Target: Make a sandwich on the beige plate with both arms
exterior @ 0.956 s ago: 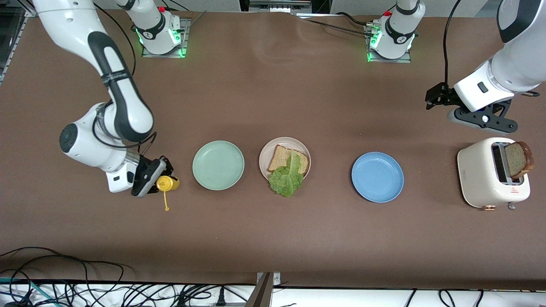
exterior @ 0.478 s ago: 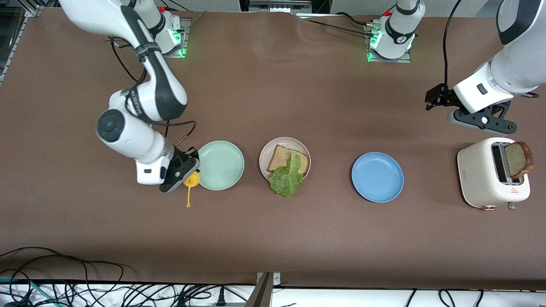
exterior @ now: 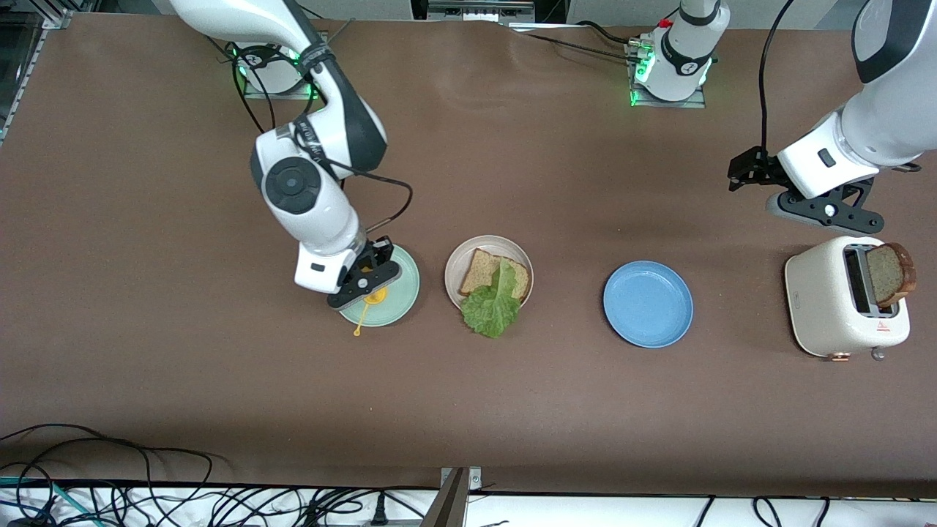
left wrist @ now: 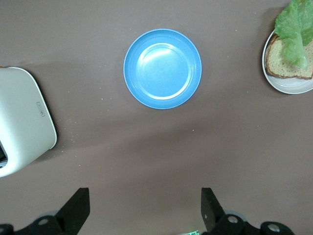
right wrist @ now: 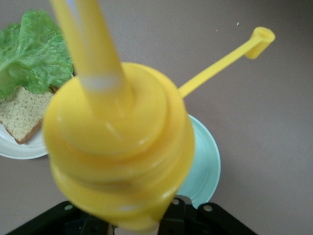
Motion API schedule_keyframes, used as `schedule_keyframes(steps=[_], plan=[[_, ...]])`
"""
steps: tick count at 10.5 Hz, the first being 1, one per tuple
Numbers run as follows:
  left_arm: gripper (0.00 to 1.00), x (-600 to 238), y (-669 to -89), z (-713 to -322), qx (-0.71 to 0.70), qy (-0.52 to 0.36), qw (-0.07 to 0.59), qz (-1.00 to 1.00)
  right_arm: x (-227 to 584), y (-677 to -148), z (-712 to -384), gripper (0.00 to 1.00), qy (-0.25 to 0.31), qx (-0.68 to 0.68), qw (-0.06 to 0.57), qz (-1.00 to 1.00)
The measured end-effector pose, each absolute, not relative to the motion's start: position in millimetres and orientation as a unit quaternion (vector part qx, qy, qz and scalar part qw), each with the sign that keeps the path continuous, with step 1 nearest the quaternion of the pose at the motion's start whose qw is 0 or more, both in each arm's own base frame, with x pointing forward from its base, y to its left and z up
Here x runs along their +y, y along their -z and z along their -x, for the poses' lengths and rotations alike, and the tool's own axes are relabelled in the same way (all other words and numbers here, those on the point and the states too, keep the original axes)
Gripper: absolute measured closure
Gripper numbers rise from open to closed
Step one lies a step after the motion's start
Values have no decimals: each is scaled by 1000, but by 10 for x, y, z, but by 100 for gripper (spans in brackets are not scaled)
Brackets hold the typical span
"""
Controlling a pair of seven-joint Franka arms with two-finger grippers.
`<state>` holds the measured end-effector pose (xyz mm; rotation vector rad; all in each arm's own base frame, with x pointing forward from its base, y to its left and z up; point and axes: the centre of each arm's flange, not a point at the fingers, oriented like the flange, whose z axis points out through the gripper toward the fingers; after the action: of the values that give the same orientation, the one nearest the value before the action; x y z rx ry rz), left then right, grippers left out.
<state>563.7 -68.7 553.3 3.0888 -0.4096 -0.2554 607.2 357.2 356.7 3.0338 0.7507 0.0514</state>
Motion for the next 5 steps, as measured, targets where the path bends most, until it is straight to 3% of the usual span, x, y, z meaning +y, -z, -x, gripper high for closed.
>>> schedule_keyframes(steps=[5], plan=[[0,-679,-5487,-5655,-130,86,9,-988,4414,-3258,-5818,67,19,226,112,-967]])
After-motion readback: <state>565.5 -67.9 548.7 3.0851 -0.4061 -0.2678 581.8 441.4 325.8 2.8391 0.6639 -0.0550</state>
